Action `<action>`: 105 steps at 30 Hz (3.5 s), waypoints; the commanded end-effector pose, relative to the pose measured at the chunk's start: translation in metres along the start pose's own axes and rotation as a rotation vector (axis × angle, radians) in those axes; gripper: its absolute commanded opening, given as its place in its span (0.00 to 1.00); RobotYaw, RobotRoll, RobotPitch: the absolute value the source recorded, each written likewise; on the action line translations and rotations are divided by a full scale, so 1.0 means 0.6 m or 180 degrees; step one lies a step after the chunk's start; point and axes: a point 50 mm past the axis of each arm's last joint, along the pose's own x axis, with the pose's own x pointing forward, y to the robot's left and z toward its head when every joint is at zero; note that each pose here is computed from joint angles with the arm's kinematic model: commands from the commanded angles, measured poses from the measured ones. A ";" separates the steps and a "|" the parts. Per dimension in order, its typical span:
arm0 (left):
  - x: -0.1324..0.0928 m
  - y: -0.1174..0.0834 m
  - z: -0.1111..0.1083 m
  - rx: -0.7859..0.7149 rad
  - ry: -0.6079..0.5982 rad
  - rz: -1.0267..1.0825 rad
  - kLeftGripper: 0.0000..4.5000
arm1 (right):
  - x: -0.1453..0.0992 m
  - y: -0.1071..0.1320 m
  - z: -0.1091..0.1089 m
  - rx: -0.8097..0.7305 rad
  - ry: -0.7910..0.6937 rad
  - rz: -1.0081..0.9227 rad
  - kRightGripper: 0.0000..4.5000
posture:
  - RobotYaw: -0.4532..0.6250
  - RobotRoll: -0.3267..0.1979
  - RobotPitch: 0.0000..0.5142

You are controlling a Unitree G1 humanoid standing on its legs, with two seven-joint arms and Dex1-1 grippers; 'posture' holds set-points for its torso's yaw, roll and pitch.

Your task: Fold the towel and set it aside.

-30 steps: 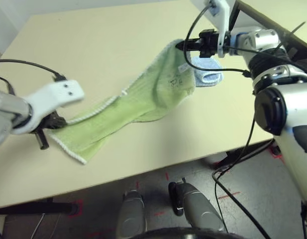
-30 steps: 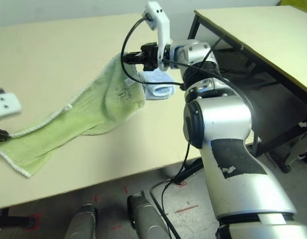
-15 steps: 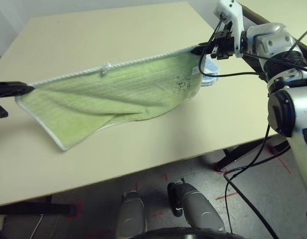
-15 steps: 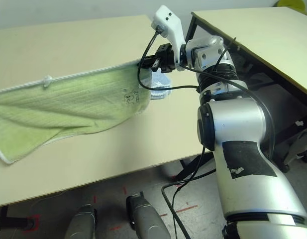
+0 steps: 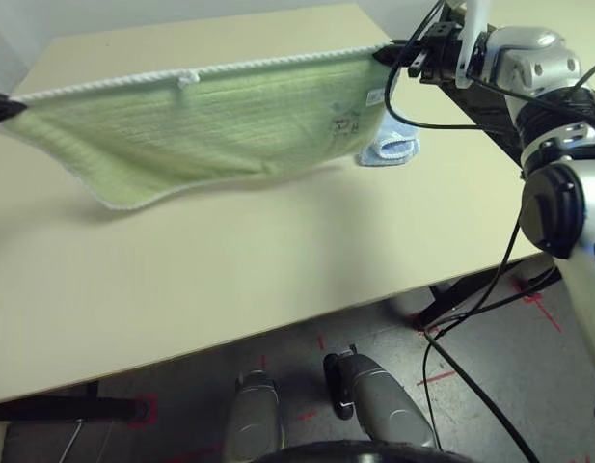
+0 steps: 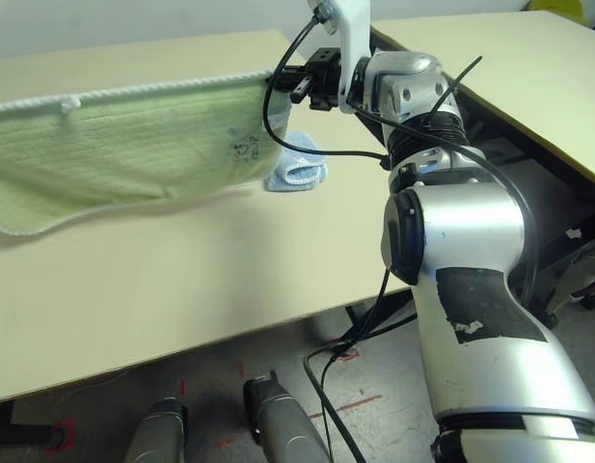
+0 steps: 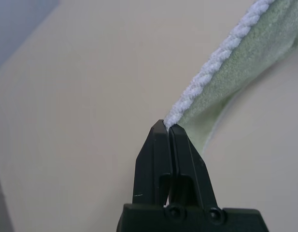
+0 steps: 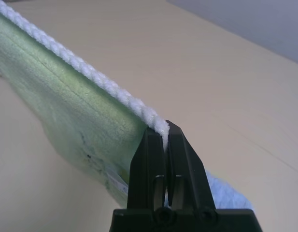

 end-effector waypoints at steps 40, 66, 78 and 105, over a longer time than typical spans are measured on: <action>0.043 0.083 -0.018 0.0413 0.0513 0.1283 0.00 | 0.075 0.029 0.048 -0.0284 -0.0521 -0.0509 0.00 | 0.36 0.62 0.34; 0.061 -0.225 -0.189 -0.0186 0.1183 -0.0825 0.00 | -0.050 0.141 -0.255 -0.1774 0.0677 0.2298 0.00 | 0.38 0.62 0.41; -0.006 -0.301 -0.210 -0.0457 0.1482 -0.1263 0.00 | -0.072 0.140 -0.261 -0.1597 0.0448 0.2210 0.00 | 0.40 0.62 0.39; -0.003 -0.222 -0.189 -0.0522 0.1083 -0.0910 0.00 | -0.061 0.116 -0.227 -0.0352 -0.0058 0.1946 0.00 | 0.37 0.62 0.36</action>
